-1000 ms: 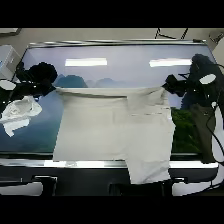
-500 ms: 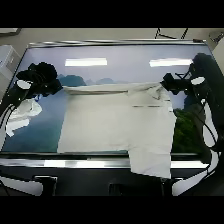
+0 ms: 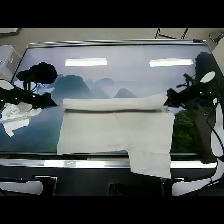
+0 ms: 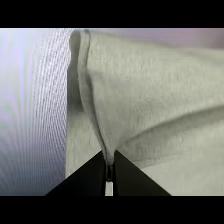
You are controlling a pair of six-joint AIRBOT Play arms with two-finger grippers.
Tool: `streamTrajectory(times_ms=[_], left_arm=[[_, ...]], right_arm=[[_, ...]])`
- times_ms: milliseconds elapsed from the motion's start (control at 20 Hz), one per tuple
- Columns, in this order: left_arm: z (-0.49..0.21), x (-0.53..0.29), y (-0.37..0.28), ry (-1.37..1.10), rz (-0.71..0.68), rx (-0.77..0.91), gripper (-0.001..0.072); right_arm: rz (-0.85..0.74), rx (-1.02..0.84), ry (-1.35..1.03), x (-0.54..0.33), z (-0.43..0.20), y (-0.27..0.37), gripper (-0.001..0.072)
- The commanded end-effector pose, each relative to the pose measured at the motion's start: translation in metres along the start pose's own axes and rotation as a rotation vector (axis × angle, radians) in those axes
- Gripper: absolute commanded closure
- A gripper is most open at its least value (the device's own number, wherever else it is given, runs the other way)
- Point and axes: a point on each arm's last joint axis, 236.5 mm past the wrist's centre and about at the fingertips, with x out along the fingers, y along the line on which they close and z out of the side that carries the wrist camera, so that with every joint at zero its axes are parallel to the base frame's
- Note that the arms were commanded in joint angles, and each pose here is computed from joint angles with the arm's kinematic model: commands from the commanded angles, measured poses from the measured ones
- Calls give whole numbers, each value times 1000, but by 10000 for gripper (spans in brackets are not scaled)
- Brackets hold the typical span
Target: Fold the clothes and pants, and hang the long-sleeved shirts on hangers.
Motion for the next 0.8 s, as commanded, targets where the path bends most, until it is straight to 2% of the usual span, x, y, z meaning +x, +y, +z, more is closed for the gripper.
streamTrajectory(times_ms=[0, 600, 650, 700, 750], left_arm=[[-66, 13, 10, 231, -20, -32, 680], [-69, 49, 17, 180, 0, -68, 674], [-71, 47, 13, 189, -17, -72, 556], [-74, 41, 12, 211, -27, -74, 322], [-78, 31, 13, 236, -38, -80, 143]], right_arm=[[-125, 91, 184, 17, -52, -31, 662], [-100, 183, 161, 30, -49, -30, 656], [-96, 187, 162, 27, -49, -28, 561], [-94, 180, 177, 18, -50, -27, 413], [-89, 159, 201, 5, -53, -27, 324]])
